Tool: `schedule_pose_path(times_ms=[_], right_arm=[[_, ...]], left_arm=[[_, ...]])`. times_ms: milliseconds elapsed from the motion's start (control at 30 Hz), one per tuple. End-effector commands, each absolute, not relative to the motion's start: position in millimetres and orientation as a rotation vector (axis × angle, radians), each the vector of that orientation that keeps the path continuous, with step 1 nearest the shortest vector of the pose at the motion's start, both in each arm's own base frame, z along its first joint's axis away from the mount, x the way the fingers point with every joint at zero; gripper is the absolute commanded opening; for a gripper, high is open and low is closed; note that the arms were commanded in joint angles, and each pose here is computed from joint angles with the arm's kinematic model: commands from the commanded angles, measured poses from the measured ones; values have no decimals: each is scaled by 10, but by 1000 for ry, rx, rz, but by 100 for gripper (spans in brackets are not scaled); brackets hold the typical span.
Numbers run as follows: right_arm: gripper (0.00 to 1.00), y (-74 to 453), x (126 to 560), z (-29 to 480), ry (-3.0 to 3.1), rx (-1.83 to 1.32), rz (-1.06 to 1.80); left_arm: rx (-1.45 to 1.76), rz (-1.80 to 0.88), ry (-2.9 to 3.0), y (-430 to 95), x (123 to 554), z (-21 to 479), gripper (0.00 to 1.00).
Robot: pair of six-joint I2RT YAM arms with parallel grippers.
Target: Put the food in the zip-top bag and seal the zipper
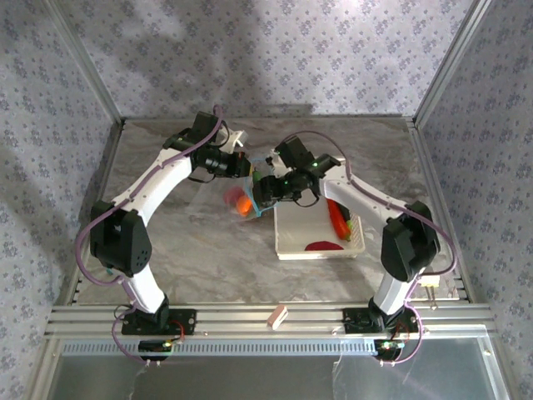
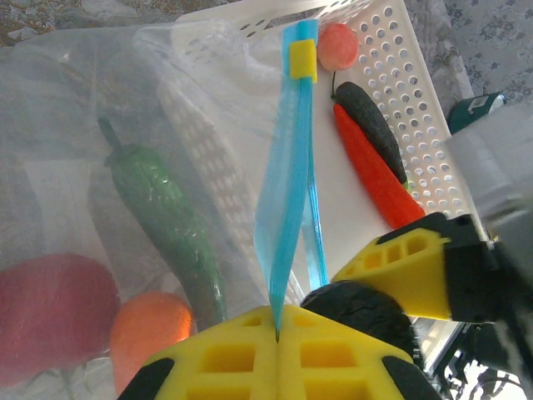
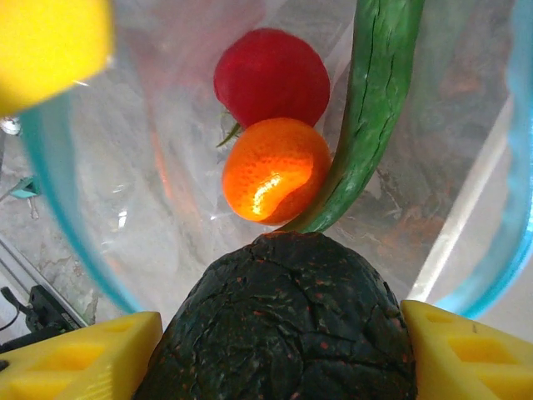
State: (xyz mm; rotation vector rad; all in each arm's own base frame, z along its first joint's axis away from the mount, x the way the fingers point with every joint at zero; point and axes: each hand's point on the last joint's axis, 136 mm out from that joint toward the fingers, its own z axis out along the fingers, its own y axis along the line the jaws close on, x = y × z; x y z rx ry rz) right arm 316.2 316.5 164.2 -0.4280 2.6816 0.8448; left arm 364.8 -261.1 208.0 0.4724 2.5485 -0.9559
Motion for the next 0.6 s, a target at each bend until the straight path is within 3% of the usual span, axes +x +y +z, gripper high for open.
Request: schedule_pose_path(times_ms=[0,233,567], right_arm=[[66,3263,3242,1615,2693,-397,870],[79,3329,3287,1539,2712,-401,849],[86,3274,3302,1668,2677,-409,820]], left_arm=[[493,-974,2498,-2663,3677,2248,7],[498,-975,2491,-2662,3658,2277,7],[500,-977,2487,-2667,3661,2296,7]])
